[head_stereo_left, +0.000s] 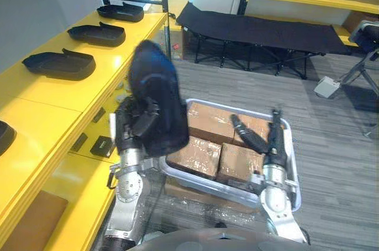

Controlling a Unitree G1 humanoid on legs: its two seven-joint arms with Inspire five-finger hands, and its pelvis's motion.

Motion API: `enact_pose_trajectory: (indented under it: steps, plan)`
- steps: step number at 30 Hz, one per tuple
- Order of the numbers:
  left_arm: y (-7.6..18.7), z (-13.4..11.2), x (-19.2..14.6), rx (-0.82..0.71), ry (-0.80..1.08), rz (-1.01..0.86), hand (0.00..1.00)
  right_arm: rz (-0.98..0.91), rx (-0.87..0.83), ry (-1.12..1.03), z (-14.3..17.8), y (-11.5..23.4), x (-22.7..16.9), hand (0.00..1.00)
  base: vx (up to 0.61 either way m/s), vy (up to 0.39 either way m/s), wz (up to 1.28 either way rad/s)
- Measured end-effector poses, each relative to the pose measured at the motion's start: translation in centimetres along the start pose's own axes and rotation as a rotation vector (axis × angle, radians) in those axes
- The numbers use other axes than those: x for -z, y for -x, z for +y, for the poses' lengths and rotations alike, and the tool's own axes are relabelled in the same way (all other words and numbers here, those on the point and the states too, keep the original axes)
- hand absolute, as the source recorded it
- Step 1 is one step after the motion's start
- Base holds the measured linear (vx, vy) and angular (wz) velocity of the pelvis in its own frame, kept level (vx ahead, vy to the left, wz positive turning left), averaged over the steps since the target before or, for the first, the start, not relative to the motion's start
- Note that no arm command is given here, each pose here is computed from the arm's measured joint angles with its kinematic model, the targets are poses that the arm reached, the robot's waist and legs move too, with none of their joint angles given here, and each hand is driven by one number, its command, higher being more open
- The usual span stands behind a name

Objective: Walk over and take three plastic housings, then place them on the shelf

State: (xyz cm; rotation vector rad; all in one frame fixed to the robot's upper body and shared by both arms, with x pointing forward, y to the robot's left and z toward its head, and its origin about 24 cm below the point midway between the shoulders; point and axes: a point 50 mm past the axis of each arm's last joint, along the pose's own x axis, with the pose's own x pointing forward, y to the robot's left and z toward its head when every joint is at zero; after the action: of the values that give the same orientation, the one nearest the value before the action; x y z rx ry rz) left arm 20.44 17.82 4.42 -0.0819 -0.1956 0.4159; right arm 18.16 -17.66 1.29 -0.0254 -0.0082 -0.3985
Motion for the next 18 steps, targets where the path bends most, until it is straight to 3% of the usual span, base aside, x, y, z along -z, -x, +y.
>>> enact_pose_trajectory:
  steps: [3, 12, 18]
  plan:
    - [-0.3, 1.3, -0.3, -0.098, -0.029, -0.029, 0.00, 0.021, -0.005, -0.094, -0.8, 0.3, 0.2, 1.00, 0.03, 0.002, -0.07]
    - [1.0, 2.1, -0.1, -0.059, 0.107, 0.030, 0.00, 0.250, -0.035, -0.152, -3.1, 2.7, 5.0, 1.00, 0.04, 0.000, -0.13]
    - [1.0, 2.0, -0.1, -0.024, 0.109, 0.028, 0.00, 0.267, 0.008, -0.156, -4.7, 2.7, 5.4, 1.00, -0.01, -0.006, 0.66]
